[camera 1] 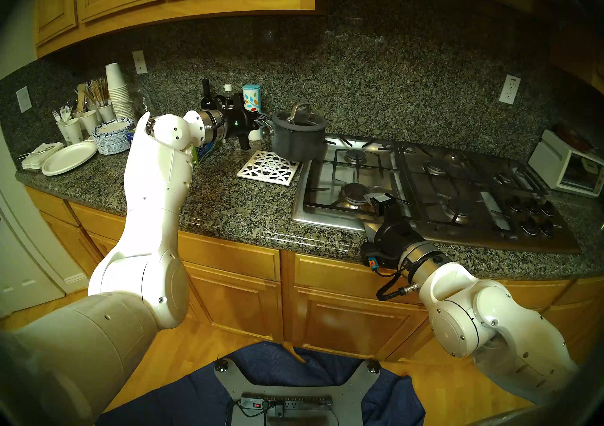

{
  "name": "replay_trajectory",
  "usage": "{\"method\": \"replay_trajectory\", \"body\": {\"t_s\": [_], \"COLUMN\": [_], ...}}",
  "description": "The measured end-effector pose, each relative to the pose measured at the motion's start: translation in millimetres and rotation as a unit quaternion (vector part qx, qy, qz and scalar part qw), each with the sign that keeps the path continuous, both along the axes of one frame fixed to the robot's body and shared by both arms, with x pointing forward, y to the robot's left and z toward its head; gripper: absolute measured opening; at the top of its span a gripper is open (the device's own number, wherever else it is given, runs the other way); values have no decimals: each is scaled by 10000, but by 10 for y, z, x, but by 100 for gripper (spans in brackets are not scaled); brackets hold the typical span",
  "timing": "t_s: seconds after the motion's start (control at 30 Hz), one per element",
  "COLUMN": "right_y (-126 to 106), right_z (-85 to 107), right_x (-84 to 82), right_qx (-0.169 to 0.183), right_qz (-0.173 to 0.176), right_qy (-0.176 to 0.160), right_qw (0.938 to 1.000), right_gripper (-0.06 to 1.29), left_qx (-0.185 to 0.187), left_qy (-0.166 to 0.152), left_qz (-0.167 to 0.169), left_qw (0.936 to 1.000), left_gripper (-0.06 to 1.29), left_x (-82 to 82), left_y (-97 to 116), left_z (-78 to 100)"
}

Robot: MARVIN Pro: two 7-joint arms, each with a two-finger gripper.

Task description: Pick up the pot, put it on the stove, take off the pot lid

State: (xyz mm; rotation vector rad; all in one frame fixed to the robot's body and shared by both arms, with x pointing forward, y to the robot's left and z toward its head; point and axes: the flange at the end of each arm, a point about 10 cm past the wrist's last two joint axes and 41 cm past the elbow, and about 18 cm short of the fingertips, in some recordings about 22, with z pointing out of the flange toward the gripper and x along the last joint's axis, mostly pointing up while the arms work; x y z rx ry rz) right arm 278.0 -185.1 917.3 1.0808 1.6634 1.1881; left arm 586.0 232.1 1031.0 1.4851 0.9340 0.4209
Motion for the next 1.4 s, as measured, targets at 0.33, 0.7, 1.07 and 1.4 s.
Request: {"method": "replay_trajectory", "body": {"t_s": [0.33, 0.7, 1.07, 1.4], "right_y": [0, 1, 1, 1], "right_z": [1, 2, 3, 3], "right_x": [0, 0, 0, 0], "right_qx": [1, 2, 3, 3], "right_qz": [0, 0, 0, 0], "right_qy": [-1, -3, -7, -8], "right_qw": [10000, 10000, 10000, 10000], "right_gripper": [124, 124, 124, 124], "left_qx": [-3, 1, 8, -26], "left_qy": [-31, -64, -38, 38], "left_qz": [-337, -690, -970, -1139], "left_qw": [9994, 9976, 9953, 9935], "left_gripper": [-2, -2, -2, -2], "left_x": [-40, -111, -192, -224], "left_y": [-225, -465, -676, -842], "left_z": [42, 56, 2, -51]}}
